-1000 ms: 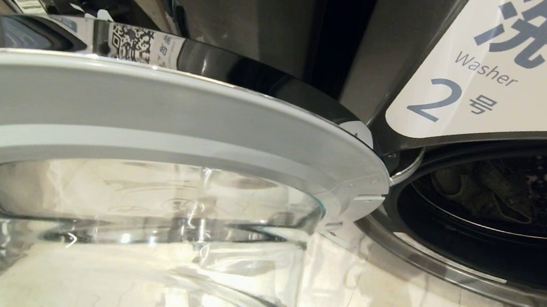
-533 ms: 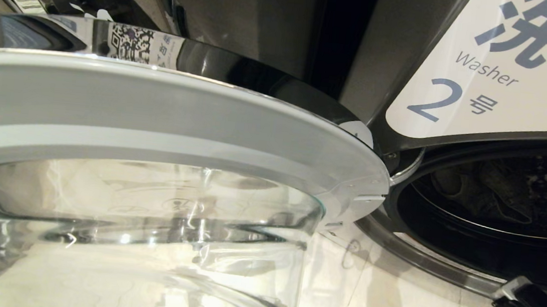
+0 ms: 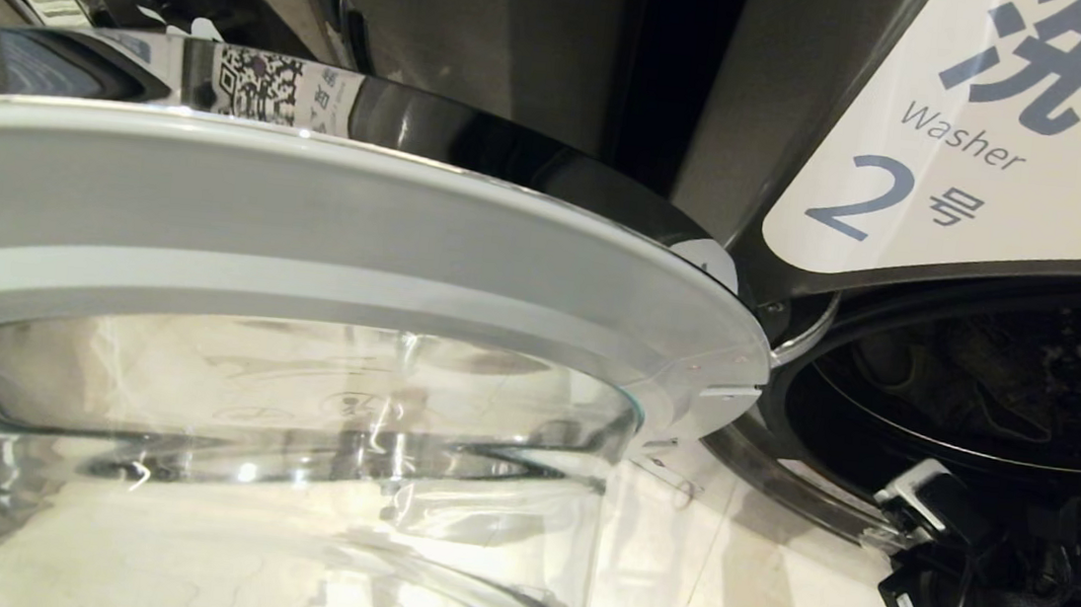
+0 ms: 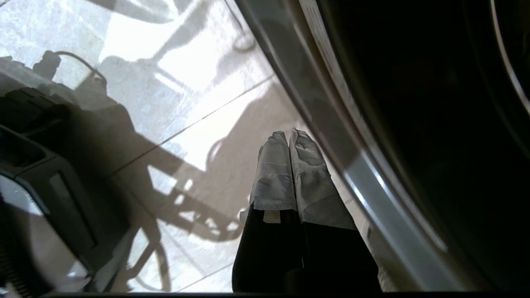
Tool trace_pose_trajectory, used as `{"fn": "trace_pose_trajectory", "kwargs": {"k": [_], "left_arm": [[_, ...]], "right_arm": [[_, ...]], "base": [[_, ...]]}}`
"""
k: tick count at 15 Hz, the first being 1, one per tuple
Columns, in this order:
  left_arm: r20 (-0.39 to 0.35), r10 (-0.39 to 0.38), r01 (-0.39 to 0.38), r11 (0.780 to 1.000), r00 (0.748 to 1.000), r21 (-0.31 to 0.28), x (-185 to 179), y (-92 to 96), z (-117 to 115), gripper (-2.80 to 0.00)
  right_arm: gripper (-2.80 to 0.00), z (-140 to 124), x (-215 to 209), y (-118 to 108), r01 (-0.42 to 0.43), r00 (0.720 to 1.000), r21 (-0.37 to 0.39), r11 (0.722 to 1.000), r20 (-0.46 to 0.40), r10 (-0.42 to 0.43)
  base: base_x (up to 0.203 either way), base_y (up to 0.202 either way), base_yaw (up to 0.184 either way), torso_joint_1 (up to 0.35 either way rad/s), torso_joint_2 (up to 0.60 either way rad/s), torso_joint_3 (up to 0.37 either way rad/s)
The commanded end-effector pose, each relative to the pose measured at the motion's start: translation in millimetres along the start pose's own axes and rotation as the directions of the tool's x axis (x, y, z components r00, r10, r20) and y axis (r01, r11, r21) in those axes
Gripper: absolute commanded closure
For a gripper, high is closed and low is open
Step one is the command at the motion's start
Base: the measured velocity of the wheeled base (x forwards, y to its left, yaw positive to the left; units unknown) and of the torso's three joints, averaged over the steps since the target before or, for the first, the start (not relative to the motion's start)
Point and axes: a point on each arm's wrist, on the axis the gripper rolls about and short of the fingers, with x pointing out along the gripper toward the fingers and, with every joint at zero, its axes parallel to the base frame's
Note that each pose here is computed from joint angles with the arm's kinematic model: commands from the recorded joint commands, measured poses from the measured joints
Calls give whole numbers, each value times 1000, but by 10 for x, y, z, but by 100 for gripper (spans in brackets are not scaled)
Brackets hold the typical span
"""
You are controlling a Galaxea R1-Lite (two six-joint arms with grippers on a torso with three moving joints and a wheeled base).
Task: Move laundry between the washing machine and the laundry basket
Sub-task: Pick a cloth and place it into the basket
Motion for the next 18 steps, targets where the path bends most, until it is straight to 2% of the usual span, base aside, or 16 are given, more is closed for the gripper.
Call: {"fn": "trace_pose_trajectory", "kwargs": {"k": [1,5,10,12,14,16,18], "left_arm": [[1,0,0,1000,1000,0,-1,0,2,0],[1,0,0,1000,1000,0,-1,0,2,0],[1,0,0,1000,1000,0,-1,0,2,0],[-1,0,0,1000,1000,0,1,0,-2,0],[1,0,0,1000,1000,0,-1,0,2,0],[1,0,0,1000,1000,0,-1,0,2,0],[0,0,0,1000,1000,0,0,0,-1,0]], "right_arm": [[0,1,115,-1,-15,999,-65,998,31,17],[0,38,136,-24,8,998,-170,985,69,4],[0,140,-113,-123,100,989,-258,961,131,-68],[0,123,-228,-149,138,990,-307,942,71,-122],[0,76,-364,-148,169,981,-333,928,-39,-192],[0,30,-500,-127,148,969,-345,927,-137,-206],[0,18,-615,-118,141,957,-368,919,-189,-222]], "base": [[0,0,0,0,0,0],[0,0,0,0,0,0],[0,0,0,0,0,0],[0,0,0,0,0,0],[0,0,0,0,0,0],[0,0,0,0,0,0],[0,0,0,0,0,0]]}}
